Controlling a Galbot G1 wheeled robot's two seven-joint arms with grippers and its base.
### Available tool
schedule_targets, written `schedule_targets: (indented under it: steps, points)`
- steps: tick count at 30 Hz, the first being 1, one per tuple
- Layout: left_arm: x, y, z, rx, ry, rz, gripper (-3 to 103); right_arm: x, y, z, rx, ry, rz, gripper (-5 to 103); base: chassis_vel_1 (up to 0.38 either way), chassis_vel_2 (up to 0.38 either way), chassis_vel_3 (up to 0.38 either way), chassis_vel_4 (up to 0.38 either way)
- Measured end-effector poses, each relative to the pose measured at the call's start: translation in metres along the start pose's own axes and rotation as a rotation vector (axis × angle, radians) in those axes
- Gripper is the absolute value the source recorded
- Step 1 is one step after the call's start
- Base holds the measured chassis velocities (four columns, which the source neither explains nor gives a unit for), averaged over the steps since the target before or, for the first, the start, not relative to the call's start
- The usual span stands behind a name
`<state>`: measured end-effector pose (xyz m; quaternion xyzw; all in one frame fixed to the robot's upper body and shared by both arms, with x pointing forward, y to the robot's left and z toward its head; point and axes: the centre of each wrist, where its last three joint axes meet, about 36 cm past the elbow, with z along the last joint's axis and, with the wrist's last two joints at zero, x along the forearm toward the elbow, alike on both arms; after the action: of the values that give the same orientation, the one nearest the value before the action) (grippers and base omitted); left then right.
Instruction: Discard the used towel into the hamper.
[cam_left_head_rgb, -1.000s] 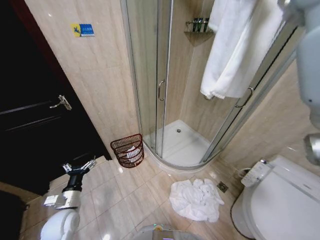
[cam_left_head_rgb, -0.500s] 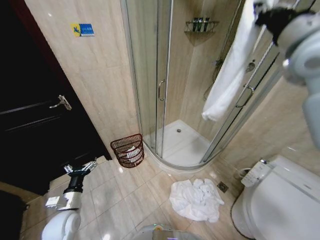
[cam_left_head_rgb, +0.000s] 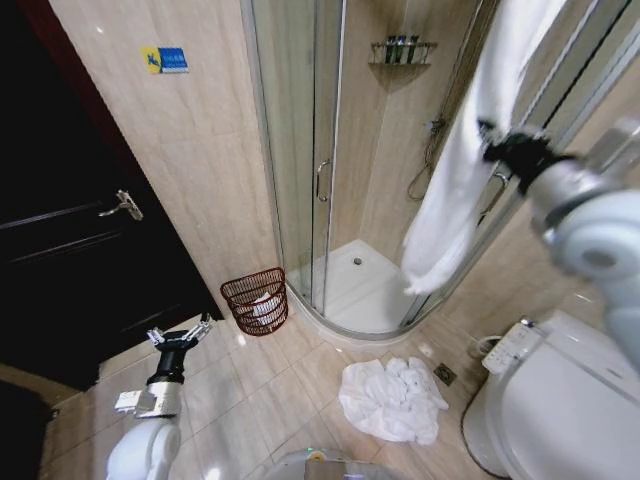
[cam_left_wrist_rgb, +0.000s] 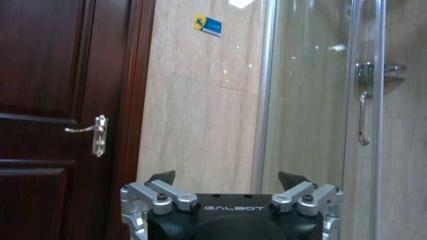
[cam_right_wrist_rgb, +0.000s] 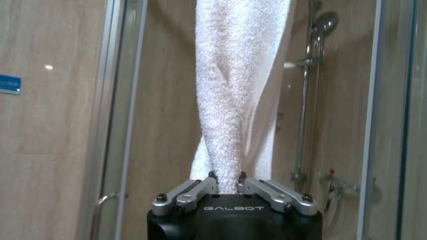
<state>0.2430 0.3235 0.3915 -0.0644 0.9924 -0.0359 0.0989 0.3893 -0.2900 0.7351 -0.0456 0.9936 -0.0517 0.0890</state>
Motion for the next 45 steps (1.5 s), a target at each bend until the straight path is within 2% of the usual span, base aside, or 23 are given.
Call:
schedule_targets:
  steps: [11,17,29,34,39,45]
  points:
    - [-0.001,-0.006,-0.005,0.009,-0.012,0.008,100,0.06,0.024,0.056,-0.062,0.077,0.011,5,0.0,0.0,0.0,0.0]
    - [-0.002,-0.005,-0.004,0.005,-0.007,0.013,100,0.087,0.032,0.075,-0.071,0.08,0.027,5,0.0,0.0,0.0,0.0]
    - [-0.002,-0.004,-0.004,0.003,-0.006,0.02,100,0.116,0.04,0.121,-0.105,0.173,0.141,5,0.0,0.0,0.0,0.0]
    - [-0.002,-0.004,-0.004,0.002,-0.007,0.022,100,0.119,0.04,0.124,-0.097,0.176,0.154,5,0.0,0.0,0.0,0.0]
    - [-0.001,-0.003,-0.003,0.0,-0.009,0.019,100,0.119,0.036,0.123,-0.053,0.134,0.17,5,0.0,0.0,0.0,0.0]
    - [-0.001,-0.001,-0.003,-0.004,-0.01,0.018,100,0.119,0.036,0.122,-0.051,0.126,0.173,5,0.0,0.0,0.0,0.0]
